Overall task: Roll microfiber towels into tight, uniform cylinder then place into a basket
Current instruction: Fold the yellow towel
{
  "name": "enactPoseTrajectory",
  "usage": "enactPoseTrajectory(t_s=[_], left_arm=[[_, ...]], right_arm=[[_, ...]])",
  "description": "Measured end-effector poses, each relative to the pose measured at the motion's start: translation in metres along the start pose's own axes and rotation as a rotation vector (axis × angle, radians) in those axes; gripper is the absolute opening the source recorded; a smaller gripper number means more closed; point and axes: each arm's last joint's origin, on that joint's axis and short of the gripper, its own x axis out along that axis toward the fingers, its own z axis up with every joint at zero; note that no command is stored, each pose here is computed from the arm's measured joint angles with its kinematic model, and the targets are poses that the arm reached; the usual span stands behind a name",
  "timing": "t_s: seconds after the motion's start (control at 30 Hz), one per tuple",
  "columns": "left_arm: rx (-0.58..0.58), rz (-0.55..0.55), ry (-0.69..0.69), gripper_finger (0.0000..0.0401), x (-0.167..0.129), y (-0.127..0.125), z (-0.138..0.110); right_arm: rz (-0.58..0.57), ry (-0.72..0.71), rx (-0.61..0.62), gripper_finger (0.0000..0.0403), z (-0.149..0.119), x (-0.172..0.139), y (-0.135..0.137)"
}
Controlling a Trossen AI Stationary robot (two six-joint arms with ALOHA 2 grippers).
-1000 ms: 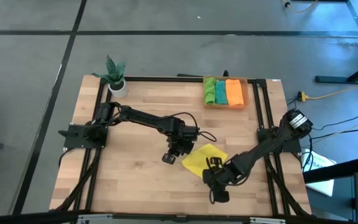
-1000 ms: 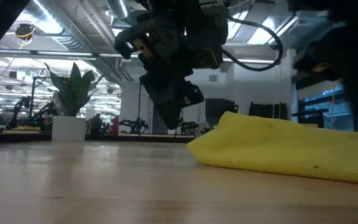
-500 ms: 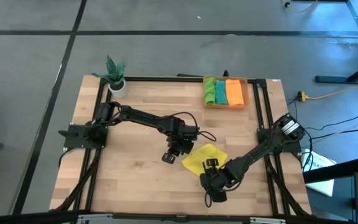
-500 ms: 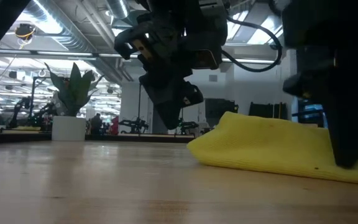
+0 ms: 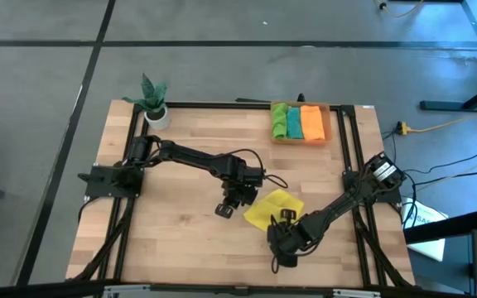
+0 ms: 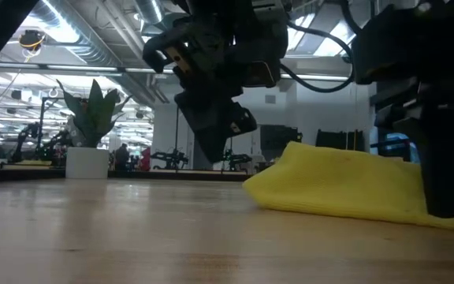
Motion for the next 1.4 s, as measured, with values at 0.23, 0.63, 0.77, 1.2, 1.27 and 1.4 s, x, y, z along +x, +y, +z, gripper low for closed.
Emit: enactPoseTrajectory(t_s=[0.23,0.63,0.77,1.2,1.27,1.4], left_arm=[[0.041,-0.019,0.0,0.0,0.003,-0.008,0.002],[0.153,-0.038,-0.025,0.0,0.01,-0.026,0.01],[0.157,-0.038,-0.026,0.0,0.011,-0.027,0.011],[0.241,-0.027,-0.046,0.0,0.011,-0.028,0.013],[0.274,-0.026,-0.046,0.0,0.012,-0.03,0.014],[0.288,0.057,-0.038,0.0,0.013,-0.03,0.016]], right_arm=[[-0.032,0.017,0.065,0.0046,0.0,0.001,-0.004],[-0.034,0.053,0.138,0.0004,0.012,-0.012,-0.001],[-0.032,0.051,0.174,0.0002,0.022,-0.027,0.005],[-0.027,0.03,0.249,0.0001,0.031,-0.042,0.01],[-0.026,0.03,0.249,0.0001,0.031,-0.042,0.01],[-0.018,0.037,0.249,0.0,0.031,-0.043,0.01]])
